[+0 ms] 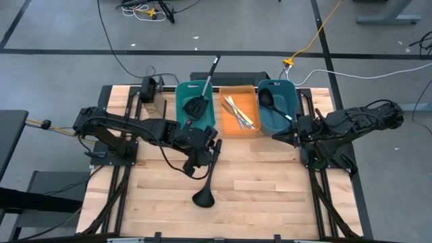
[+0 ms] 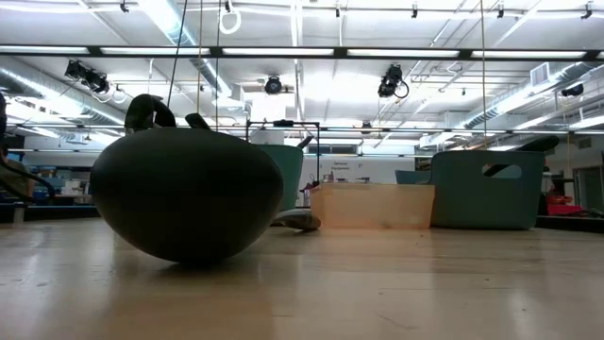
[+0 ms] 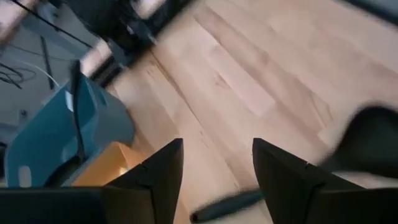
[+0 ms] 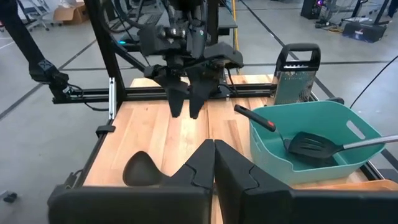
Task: Pick & Place Kitchen Items
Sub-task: Put the black ladle into the blue bin
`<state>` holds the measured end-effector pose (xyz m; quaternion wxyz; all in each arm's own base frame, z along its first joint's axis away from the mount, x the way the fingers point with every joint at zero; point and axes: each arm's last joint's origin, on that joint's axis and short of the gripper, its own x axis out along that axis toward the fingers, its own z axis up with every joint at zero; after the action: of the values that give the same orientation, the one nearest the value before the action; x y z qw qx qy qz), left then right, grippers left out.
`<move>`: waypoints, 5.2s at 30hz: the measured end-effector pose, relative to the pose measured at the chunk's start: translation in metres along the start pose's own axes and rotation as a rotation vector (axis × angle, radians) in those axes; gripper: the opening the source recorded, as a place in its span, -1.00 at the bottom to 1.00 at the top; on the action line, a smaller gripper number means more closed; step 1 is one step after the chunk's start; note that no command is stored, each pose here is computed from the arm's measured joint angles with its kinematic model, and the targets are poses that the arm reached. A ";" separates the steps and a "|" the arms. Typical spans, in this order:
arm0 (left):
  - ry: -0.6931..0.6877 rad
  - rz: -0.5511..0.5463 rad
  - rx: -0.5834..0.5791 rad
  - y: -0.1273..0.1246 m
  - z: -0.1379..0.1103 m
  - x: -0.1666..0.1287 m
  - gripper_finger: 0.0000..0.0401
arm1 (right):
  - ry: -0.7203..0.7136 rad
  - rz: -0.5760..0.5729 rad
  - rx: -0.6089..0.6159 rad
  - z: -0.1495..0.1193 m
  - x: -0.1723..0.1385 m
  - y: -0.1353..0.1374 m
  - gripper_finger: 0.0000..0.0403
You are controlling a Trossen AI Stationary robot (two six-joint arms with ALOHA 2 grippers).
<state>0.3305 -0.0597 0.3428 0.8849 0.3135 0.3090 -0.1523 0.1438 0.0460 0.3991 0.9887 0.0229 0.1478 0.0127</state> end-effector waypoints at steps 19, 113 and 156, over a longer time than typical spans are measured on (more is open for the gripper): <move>0.222 -0.196 0.296 -0.022 -0.025 0.062 0.02 | 0.079 -0.016 0.053 -0.007 0.004 0.000 -0.92; 0.292 -0.520 0.634 -0.080 -0.051 0.148 0.05 | 0.143 -0.029 0.053 -0.012 0.018 0.004 -0.92; 0.338 -0.586 0.622 -0.092 -0.070 0.176 -0.46 | 0.141 -0.029 0.053 -0.012 0.018 0.004 -0.92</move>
<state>0.3907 -0.0972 0.1439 0.6056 0.4839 0.4644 -0.4283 0.1576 0.0513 0.3826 0.9750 0.0460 0.2176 -0.0040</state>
